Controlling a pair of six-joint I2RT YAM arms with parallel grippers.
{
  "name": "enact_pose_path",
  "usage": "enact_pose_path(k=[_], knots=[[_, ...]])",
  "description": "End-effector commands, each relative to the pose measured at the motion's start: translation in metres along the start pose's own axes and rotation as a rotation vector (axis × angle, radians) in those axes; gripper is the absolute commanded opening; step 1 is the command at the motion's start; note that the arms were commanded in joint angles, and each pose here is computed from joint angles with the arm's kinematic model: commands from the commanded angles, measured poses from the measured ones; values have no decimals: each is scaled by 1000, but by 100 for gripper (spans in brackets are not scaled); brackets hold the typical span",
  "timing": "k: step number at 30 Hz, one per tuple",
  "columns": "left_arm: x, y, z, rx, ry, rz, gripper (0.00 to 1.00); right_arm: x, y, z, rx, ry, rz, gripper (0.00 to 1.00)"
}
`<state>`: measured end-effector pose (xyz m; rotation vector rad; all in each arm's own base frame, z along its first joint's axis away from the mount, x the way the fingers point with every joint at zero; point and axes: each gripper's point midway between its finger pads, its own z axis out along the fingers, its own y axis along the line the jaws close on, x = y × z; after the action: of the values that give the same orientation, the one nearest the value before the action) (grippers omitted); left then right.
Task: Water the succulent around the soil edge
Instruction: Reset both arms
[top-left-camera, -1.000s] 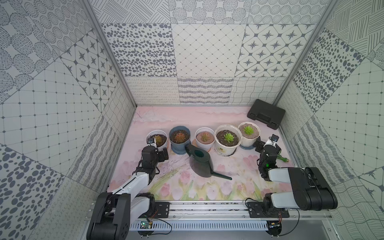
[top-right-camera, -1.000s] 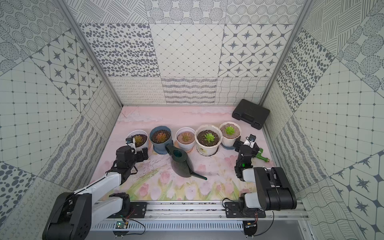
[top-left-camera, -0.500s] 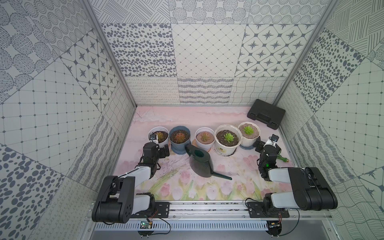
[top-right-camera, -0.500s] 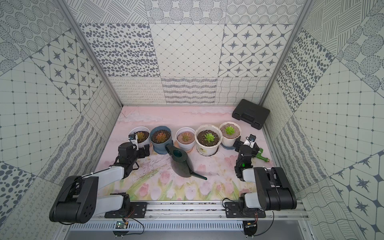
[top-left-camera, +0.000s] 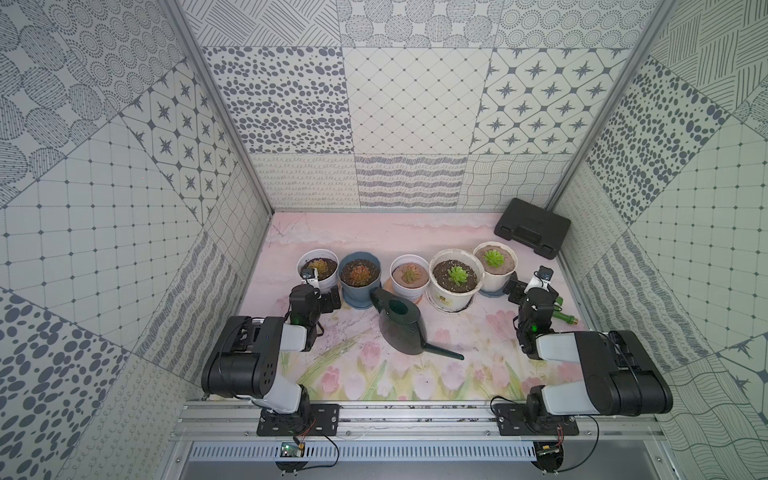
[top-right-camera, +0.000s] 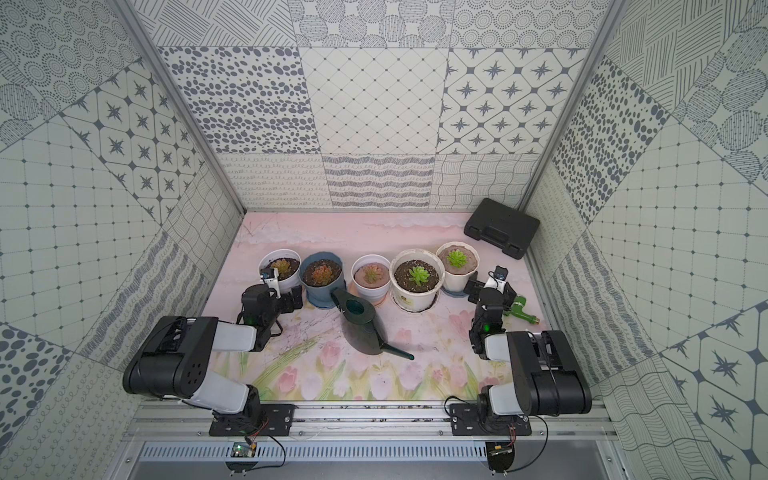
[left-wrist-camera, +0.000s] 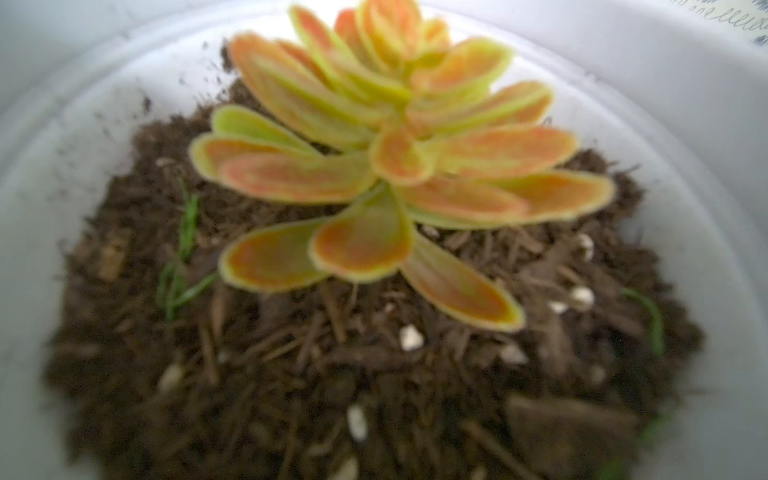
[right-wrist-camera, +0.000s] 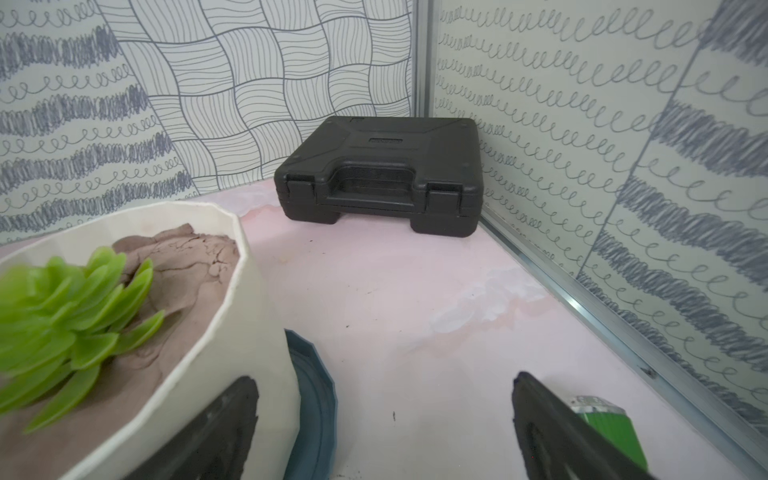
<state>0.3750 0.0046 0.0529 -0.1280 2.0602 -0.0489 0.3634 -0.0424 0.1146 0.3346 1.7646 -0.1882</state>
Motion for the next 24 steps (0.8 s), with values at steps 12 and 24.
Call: enact_pose_path(k=[12, 24], knots=[[-32, -14, 7, 27, -86, 38, 99, 4, 53, 16, -247, 39, -112, 97], [-30, -24, 8, 80, -67, 66, 99, 4, 45, 26, -180, 70, -96, 97]])
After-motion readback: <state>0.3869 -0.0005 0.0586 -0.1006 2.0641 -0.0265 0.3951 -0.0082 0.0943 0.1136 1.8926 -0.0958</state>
